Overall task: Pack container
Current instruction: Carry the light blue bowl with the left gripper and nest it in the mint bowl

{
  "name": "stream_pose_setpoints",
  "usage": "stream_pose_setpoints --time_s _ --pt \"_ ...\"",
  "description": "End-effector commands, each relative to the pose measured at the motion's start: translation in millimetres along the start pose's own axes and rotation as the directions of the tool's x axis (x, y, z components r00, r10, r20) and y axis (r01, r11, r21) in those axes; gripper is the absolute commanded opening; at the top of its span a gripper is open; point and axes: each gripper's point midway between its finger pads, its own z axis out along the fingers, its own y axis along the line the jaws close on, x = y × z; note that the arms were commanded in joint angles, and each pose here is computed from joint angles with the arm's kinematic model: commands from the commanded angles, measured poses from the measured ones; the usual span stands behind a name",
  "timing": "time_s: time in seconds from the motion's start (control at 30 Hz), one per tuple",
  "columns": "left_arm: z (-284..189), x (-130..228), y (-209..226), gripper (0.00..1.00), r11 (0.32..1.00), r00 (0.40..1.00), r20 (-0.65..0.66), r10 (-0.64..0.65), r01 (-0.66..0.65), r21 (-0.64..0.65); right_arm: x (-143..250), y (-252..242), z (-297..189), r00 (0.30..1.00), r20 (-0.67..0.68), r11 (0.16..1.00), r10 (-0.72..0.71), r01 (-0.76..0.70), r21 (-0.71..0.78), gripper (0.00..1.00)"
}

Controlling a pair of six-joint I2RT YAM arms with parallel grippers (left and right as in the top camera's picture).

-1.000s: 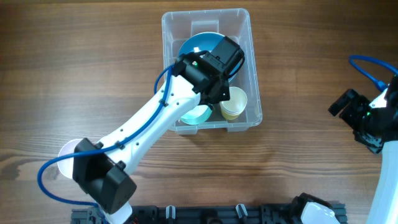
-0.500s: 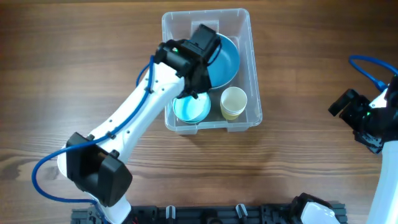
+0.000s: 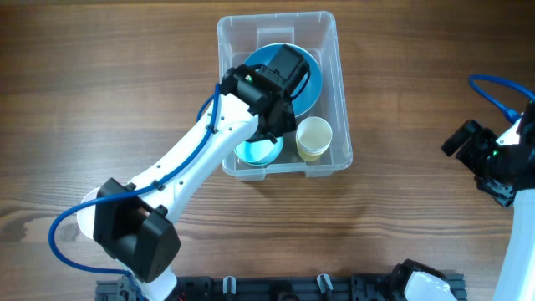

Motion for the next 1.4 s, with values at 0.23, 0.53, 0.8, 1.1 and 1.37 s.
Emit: stream_pose_setpoints --time_s 0.23,0.53,0.8,1.1,1.37 --pt "23.3 18.1 4.0 0.04 1.000 0.999 -0.052 0.009 -0.008 0.009 0.3 0.4 1.3 1.000 -0.007 1.000 -0.006 0.006 -0.005 1.00" --pt "40.4 33.0 -0.6 0.04 0.999 0.996 -0.087 0.033 -0.032 0.012 0.4 0.4 1.3 1.000 -0.007 1.000 -0.006 0.006 -0.005 1.00" --pt "67.1 39.1 4.7 0.04 0.999 0.992 -0.124 0.031 -0.035 -0.027 1.6 -0.1 1.3 1.000 -0.012 1.000 -0.006 0.006 -0.003 1.00" --pt "-2.1 10.1 -15.3 0.04 0.991 0.996 0.051 0.078 -0.083 0.105 1.0 0.1 1.3 1.000 -0.010 1.000 -0.006 0.006 -0.003 1.00" --pt "5.2 11.0 -5.5 0.04 0.996 0.997 0.035 0.071 -0.073 0.060 1.2 0.0 1.3 1.000 -0.011 1.000 -0.006 0.006 -0.003 1.00"
